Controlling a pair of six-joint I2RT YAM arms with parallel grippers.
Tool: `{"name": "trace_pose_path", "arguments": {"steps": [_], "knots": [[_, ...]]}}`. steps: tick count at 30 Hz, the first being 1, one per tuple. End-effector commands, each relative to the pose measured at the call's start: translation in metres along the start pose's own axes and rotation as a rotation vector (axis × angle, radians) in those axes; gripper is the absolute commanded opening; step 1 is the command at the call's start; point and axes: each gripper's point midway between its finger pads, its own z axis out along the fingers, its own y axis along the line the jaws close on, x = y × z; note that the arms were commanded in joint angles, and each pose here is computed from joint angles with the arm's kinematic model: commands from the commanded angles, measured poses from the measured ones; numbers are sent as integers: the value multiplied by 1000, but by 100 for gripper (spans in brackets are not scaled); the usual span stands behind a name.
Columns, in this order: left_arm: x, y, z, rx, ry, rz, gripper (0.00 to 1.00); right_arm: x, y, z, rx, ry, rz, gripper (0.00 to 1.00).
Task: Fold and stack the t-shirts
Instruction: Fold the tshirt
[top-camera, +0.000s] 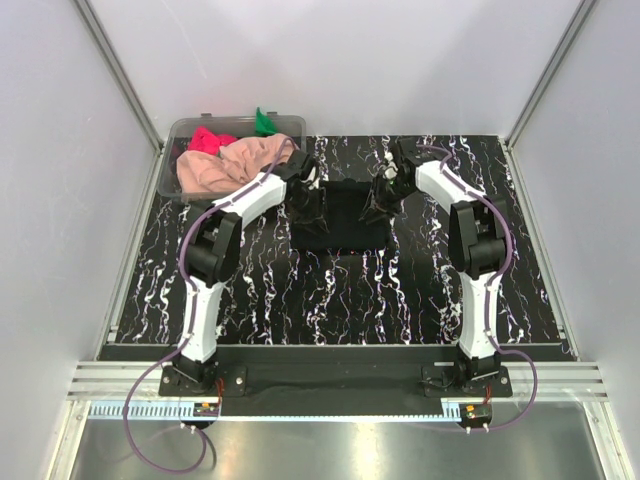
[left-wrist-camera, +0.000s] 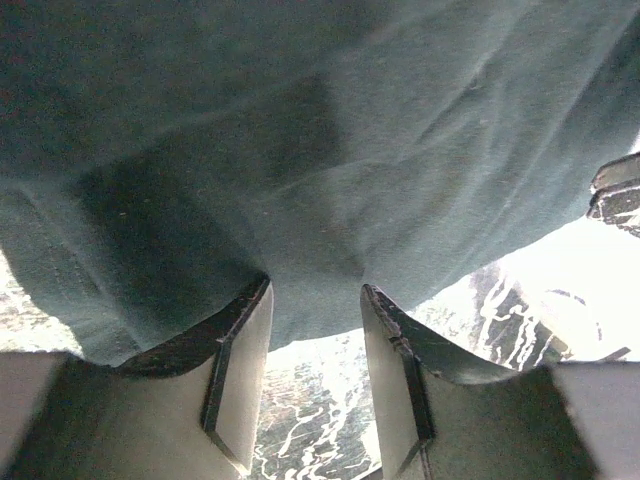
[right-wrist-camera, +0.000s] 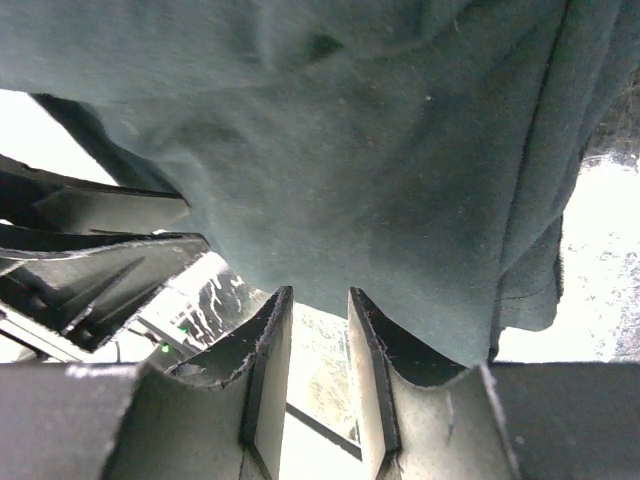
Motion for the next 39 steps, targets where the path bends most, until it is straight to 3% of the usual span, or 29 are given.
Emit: {"name": "trace_pose_path", "arguments": {"steps": [1,8,12,16,19,21,39], "knots": [[-1,6,-9,-45,-32,23,45,16,-13,12,60,45,-22,35],[14,22,9,-133,9,50,44,31,-30,25,193,88,-35,34],[23,26,21,-156,47,59,39,34,-36,35,221,116,-29,22],[27,29,27,-189,52,71,29,39,-46,47,270,131,-31,11],[30,33,29,-207,58,79,13,43,-52,51,304,140,-32,0],[34,38,28,-227,67,81,0,48,-58,50,330,149,-32,0],[127,45,16,-283,135,84,0,132,-74,23,411,191,-15,0]]}}
